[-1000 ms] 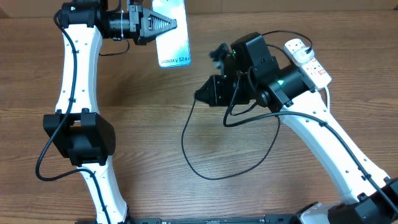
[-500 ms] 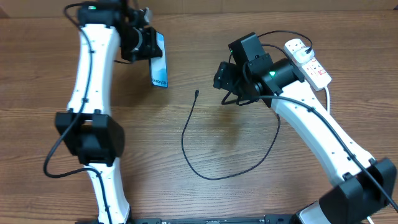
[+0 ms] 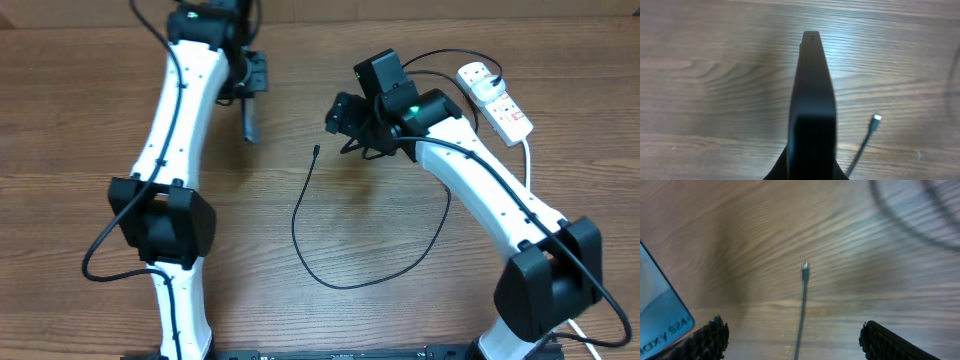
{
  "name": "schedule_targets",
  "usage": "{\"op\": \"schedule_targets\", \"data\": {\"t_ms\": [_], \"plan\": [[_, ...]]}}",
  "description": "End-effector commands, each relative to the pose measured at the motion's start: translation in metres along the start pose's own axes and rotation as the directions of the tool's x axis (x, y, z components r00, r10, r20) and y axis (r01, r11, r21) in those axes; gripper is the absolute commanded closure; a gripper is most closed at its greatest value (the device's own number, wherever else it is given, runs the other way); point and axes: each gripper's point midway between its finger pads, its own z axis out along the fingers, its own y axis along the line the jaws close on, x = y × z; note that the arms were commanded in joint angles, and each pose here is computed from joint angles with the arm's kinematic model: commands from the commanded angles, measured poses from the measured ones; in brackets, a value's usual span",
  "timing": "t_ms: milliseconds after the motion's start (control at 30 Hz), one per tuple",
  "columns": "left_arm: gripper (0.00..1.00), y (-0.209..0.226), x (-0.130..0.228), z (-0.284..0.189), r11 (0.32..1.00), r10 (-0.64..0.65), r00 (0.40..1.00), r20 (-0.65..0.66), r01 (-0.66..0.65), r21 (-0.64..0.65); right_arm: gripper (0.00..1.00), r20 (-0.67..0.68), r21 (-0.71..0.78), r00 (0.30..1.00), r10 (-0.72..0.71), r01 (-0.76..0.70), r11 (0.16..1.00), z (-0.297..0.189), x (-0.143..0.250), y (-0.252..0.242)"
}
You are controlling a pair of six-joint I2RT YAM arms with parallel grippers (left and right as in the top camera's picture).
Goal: Plug charger to phone and switch on socket
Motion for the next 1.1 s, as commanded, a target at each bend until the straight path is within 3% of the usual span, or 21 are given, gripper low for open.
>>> {"op": "schedule_targets", "data": {"t_ms": [0,300,567,867,1067], "plan": [[0.96,0.028,-0.004,0.002,0.994,-0.108,0.994,-0.024,0.108,0.023,0.18,-0.089,-0.051,0.996,-0.022,0.017,0.999,0.008,0.007,0.019],[0.96,0.042,-0.004,0.001,0.991,-0.136,0.990,-0.037,0.136,0.016,0.18,-0.202,0.145,0.979,-0.037,0.068,0.987,0.043,0.000,0.015],[0.96,0.040,0.000,0.001,0.992,-0.128,0.991,-0.049,0.129,0.013,0.20,-0.238,0.212,0.971,0.004,0.048,0.976,0.092,0.013,0.011],[0.96,0.041,0.003,0.001,0.993,-0.115,0.992,-0.059,0.115,0.008,0.25,-0.038,0.390,0.999,-0.003,0.017,0.921,0.105,0.018,0.010],[0.96,0.041,0.003,0.001,0.993,-0.113,0.992,-0.061,0.114,0.008,0.42,-0.049,0.406,0.999,-0.006,0.026,0.913,0.108,0.023,0.004]]}}
